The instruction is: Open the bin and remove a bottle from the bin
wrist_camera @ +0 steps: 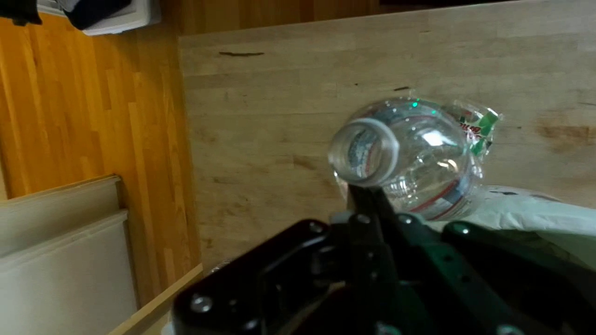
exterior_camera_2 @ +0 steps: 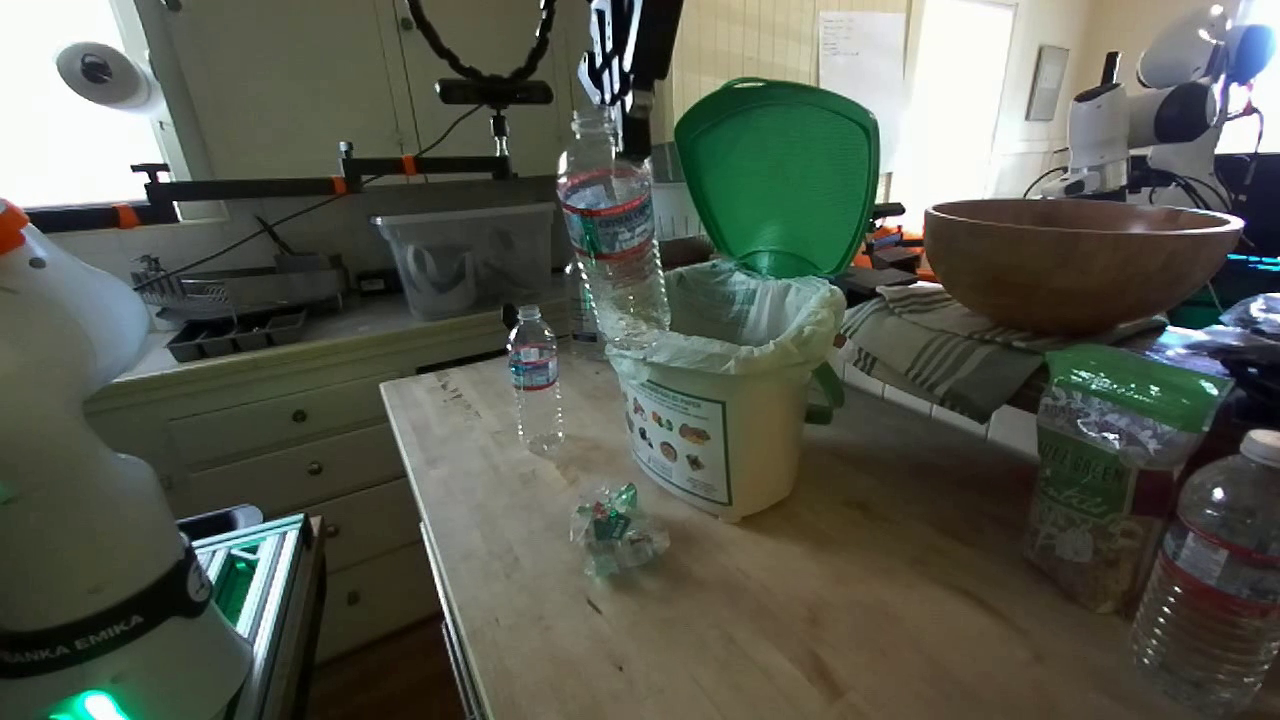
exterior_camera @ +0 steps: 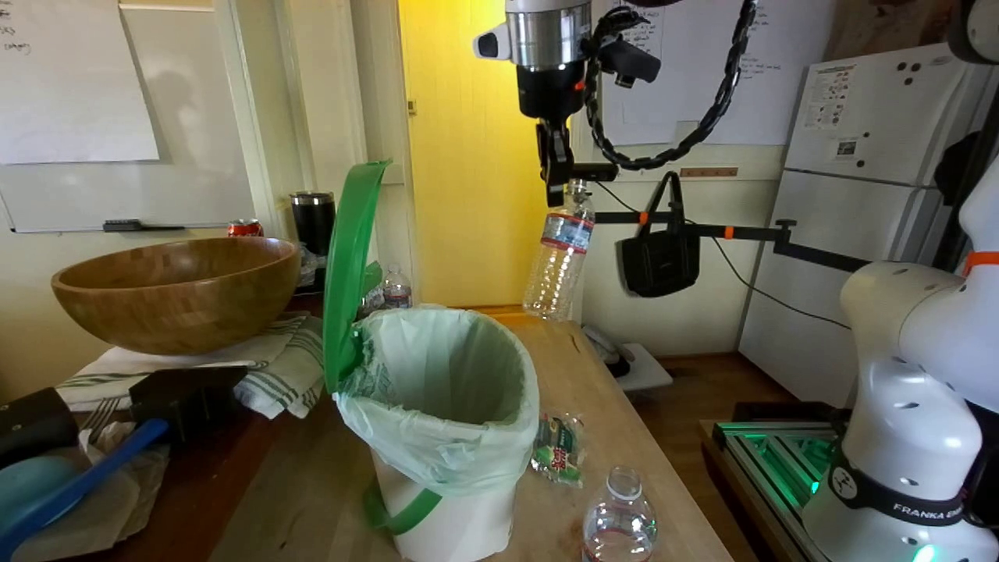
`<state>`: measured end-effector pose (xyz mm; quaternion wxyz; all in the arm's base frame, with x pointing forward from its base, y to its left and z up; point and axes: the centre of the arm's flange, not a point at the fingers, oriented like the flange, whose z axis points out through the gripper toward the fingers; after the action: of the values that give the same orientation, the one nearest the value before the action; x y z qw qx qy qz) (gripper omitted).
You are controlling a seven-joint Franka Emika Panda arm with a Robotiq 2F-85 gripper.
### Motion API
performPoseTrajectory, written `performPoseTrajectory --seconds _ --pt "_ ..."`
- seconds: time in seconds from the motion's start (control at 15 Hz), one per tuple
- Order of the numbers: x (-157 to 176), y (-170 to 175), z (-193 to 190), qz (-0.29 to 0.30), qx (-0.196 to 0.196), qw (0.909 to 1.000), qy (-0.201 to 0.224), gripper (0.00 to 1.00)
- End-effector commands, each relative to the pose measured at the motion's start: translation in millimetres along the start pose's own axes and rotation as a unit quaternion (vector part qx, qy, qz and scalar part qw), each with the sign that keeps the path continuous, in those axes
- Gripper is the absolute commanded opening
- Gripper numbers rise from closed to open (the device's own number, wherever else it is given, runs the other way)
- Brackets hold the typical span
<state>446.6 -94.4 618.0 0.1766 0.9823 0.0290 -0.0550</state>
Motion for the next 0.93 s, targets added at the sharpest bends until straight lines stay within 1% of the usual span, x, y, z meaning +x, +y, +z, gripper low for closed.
performPoseTrajectory --seconds 0.0,0.27,0.4,0.6,0.67,0.87 --pt "-9 2 12 -0.004 -0.033 0.9991 -0.025 0.00" --pt "-10 4 29 -0.006 -0.054 0.9976 -0.043 0.00" --pt "-10 6 38 -0.005 -0.055 0.9971 -0.051 0.00" --pt "-10 11 59 0.001 -0.052 0.9963 -0.068 0.00" --pt "-10 13 67 0.001 -0.044 0.9960 -0.077 0.00" --pt "-13 22 92 0.017 -0.042 0.9937 -0.102 0.00"
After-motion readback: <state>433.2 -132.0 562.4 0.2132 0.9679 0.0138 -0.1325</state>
